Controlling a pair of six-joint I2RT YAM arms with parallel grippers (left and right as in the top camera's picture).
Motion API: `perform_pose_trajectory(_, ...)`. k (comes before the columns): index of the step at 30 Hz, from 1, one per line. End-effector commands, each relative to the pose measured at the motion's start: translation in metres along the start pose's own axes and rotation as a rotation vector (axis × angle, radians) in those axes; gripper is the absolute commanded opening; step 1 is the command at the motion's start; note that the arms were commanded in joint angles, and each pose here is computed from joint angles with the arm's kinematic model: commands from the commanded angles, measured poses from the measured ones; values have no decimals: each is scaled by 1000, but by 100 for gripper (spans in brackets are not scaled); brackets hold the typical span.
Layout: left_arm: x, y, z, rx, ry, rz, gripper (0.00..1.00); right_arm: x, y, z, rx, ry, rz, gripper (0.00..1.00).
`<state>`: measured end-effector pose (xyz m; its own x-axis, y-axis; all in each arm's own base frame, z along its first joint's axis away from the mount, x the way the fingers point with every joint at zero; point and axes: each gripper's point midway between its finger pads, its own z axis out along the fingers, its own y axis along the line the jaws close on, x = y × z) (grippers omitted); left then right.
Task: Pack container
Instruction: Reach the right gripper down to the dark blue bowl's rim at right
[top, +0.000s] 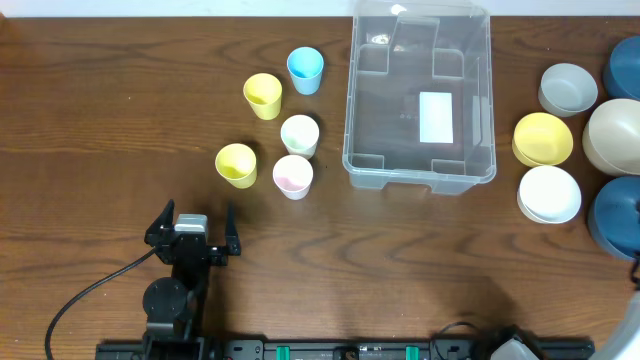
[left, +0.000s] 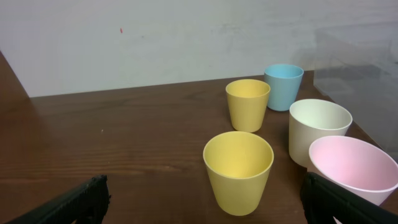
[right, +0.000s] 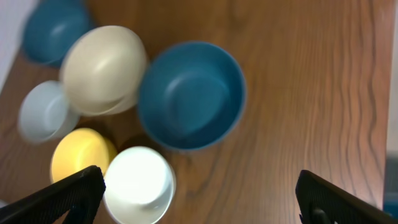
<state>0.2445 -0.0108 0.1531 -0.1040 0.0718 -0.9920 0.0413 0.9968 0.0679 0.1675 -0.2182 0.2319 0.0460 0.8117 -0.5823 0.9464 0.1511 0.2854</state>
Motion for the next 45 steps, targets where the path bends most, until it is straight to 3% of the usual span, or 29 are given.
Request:
perform_pose_trajectory(1, 17, 2, 1, -14, 52, 12, 98, 6, -6, 16, -42, 137, 168, 99)
perform_pose_trajectory(10, 17, 2, 1, -14, 52, 12, 98, 7, -51, 89, 133, 286, 304, 99)
perform_pose_trajectory(23, 17, 2, 1, -14, 52, 12, 98, 33, -75, 180, 248, 416, 292, 99)
perform_pose_trajectory(32, 17, 2, 1, -14, 52, 12, 98, 52, -84, 213, 282, 473, 292, 94)
perform_pose_trajectory(35, 17, 2, 1, -14, 52, 12, 98, 55, -85, 217, 284, 478, 292, 85)
perform_pose_trajectory(40, 17, 2, 1, -13, 53, 12, 98, 53, -85, 219, 282, 472, 293, 54)
perform_pose_trajectory(43, 17, 2, 1, -14, 52, 12, 98, 54, -84, 219, 277, 475, 295, 45)
perform_pose_trajectory(45, 17, 2, 1, -14, 52, 12, 98, 54, -84, 219, 277, 475, 295, 31)
